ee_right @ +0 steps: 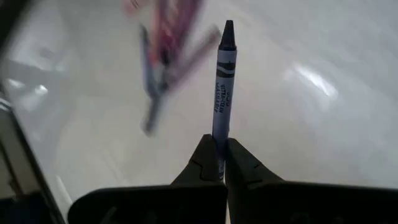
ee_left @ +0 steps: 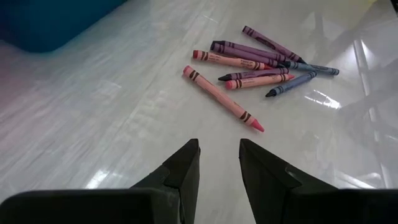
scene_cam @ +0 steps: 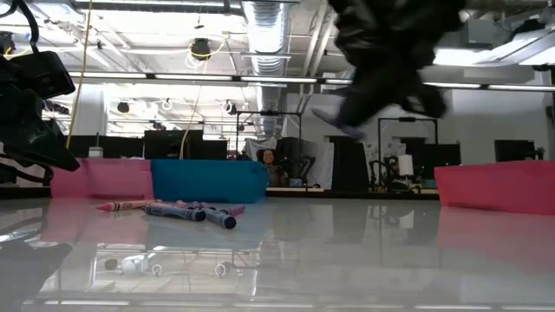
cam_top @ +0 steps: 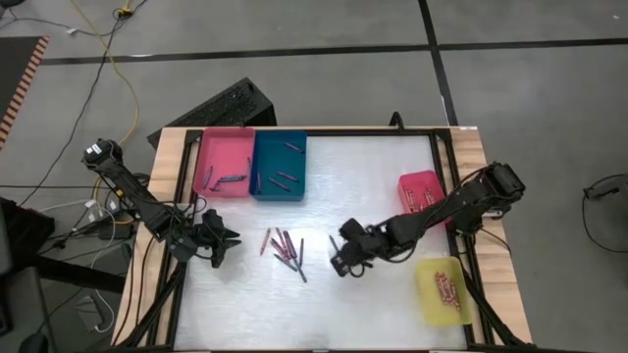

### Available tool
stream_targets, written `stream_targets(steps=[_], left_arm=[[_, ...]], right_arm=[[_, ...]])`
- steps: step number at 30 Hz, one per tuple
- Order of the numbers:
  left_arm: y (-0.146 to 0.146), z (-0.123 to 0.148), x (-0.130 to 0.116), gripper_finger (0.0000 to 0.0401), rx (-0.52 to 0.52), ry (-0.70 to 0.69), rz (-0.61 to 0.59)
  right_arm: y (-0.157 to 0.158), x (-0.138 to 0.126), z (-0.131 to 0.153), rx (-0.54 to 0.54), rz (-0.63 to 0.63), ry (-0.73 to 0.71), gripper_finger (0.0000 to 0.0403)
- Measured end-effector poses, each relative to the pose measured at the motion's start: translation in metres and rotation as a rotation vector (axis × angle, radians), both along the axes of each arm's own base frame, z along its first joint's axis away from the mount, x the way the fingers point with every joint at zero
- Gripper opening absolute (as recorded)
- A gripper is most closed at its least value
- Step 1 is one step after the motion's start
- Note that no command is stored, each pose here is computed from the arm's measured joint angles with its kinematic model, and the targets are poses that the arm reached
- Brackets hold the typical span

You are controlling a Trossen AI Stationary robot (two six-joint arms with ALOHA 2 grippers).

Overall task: Sort crayons
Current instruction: Put the blue crayon into the large red bin

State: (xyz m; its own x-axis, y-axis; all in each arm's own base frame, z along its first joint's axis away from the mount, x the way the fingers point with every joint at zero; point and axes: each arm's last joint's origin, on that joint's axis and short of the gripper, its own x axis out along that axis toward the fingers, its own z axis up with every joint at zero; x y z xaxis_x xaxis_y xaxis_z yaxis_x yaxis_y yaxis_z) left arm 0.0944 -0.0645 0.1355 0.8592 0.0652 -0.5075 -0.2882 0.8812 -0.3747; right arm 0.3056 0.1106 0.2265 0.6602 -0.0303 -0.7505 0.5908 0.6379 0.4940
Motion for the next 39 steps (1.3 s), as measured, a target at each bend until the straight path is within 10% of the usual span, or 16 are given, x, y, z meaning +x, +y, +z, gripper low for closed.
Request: stream_targets(steps=[39], left_arm=[[-0.001,-0.007,0.001,0.0102,0.026,0.046,0.014]], right_arm=[[-0.124,0.24,0.053,-0.632,0.228,-0.432,0.0004]])
